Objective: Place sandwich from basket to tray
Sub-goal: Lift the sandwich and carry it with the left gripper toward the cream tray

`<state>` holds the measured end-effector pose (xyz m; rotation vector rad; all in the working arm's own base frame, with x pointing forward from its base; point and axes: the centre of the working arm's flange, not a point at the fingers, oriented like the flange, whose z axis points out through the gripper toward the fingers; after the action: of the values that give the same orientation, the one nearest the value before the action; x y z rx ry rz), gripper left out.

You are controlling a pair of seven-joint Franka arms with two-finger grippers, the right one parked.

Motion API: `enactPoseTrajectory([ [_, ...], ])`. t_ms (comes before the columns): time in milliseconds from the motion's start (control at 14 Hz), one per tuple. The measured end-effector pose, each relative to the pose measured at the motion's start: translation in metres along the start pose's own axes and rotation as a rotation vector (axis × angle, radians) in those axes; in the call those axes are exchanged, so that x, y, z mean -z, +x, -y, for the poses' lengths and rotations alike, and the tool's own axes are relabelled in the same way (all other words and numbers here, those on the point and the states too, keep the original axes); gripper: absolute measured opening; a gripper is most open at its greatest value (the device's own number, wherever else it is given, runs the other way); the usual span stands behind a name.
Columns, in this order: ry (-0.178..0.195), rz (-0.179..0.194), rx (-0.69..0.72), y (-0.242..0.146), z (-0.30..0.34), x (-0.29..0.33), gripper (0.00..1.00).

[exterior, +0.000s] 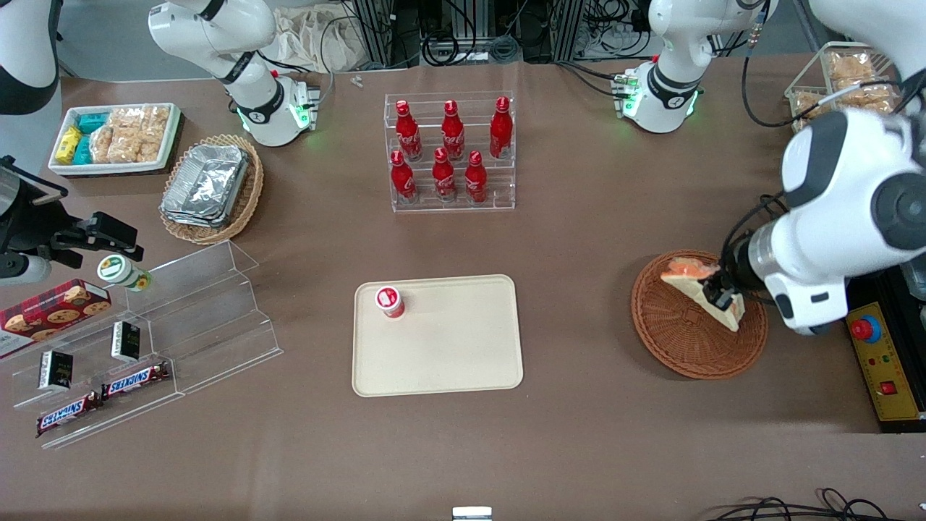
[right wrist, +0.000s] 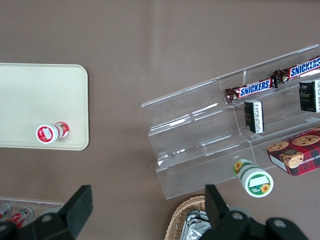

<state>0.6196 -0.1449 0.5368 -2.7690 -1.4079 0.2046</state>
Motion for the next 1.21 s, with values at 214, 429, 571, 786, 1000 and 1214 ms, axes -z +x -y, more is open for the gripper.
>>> enactPoseTrajectory([
  [214, -0.019, -0.038, -0.355, -0.09, -0.022, 0.03, 0.19],
  [429, 0.022, -0.046, -0.607, -0.178, -0.053, -0.003, 0.19],
  [571, 0.037, -0.075, -0.712, -0.218, -0.081, -0.047, 0.19],
  [786, 0.053, -0.086, -0.823, -0.268, -0.123, -0.141, 0.19],
  [1000, 0.035, -0.076, -0.834, -0.27, -0.151, -0.222, 0.19],
  [1214, -0.021, -0.057, -0.831, -0.26, -0.167, -0.262, 0.19],
])
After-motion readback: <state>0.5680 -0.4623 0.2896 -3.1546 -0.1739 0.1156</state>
